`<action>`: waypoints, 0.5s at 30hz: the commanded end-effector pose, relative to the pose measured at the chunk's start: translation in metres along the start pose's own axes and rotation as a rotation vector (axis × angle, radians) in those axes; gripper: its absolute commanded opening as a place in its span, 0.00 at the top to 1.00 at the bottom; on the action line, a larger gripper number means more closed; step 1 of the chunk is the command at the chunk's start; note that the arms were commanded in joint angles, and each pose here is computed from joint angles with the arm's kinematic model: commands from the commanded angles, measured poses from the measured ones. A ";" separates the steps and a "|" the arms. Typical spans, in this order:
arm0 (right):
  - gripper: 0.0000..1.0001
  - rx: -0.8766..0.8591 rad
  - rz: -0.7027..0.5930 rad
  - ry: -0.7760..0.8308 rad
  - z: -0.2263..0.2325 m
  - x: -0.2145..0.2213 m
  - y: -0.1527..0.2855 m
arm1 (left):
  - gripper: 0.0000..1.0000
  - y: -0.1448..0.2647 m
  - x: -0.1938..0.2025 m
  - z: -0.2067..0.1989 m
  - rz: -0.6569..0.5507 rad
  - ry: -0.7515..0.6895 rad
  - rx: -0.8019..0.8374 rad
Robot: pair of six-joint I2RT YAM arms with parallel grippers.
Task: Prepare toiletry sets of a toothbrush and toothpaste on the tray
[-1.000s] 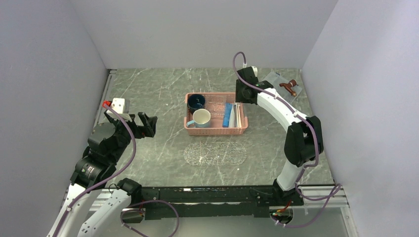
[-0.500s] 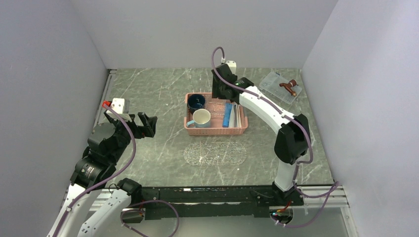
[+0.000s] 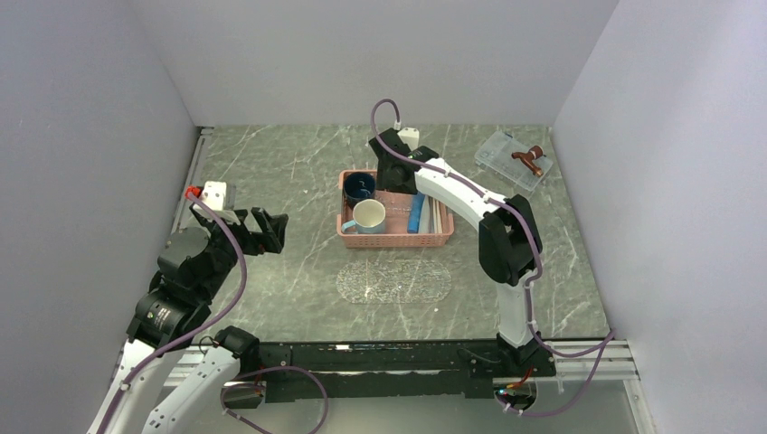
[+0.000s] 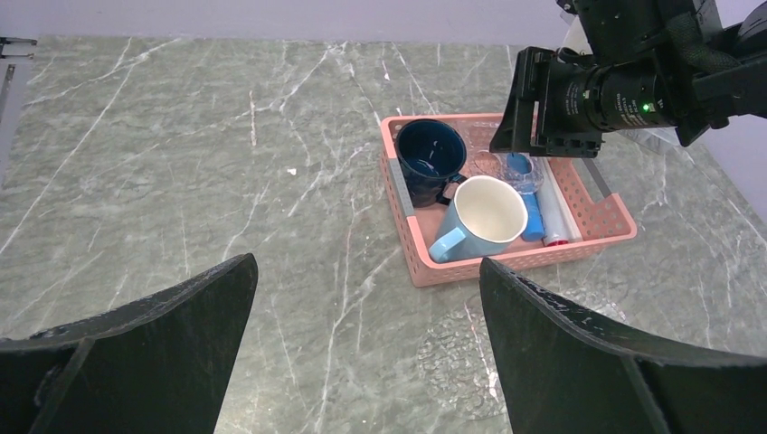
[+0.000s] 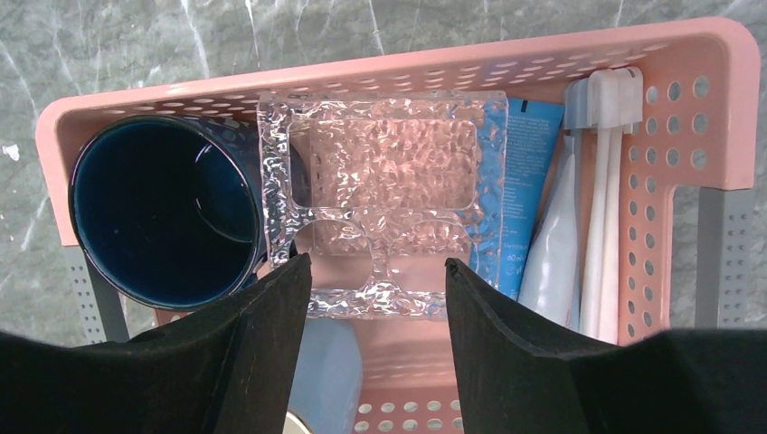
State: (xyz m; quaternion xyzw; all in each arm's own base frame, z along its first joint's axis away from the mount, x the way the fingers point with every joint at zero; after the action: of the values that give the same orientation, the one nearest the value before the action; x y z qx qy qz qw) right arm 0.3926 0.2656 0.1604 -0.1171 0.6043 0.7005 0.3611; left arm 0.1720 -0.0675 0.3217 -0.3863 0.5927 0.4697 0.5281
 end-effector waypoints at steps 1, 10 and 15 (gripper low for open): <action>0.42 -0.012 -0.036 -0.045 0.009 -0.007 0.002 | 0.01 0.002 -0.009 -0.001 -0.042 0.012 0.012; 0.44 0.021 -0.025 -0.045 0.009 -0.001 -0.013 | 0.01 0.003 -0.009 -0.001 -0.045 0.013 0.013; 0.47 0.022 -0.027 -0.046 0.012 -0.002 -0.016 | 0.01 0.002 -0.009 -0.002 -0.043 0.013 0.016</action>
State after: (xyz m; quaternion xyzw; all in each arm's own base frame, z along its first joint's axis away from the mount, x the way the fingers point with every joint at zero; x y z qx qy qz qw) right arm 0.3981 0.2705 0.1342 -0.0962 0.6190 0.6924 0.3580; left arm 0.1709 -0.0675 0.3226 -0.3870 0.5927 0.4674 0.5296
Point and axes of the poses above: each gripper's point midway between its finger pads, its own y axis back along the fingers, its own z axis along the line the jaws close on, x = y × z, the point moved 5 cm from there along y, back along the fingers, and after that the axes turned 13 degrees about -y, right-handed, at the moved point
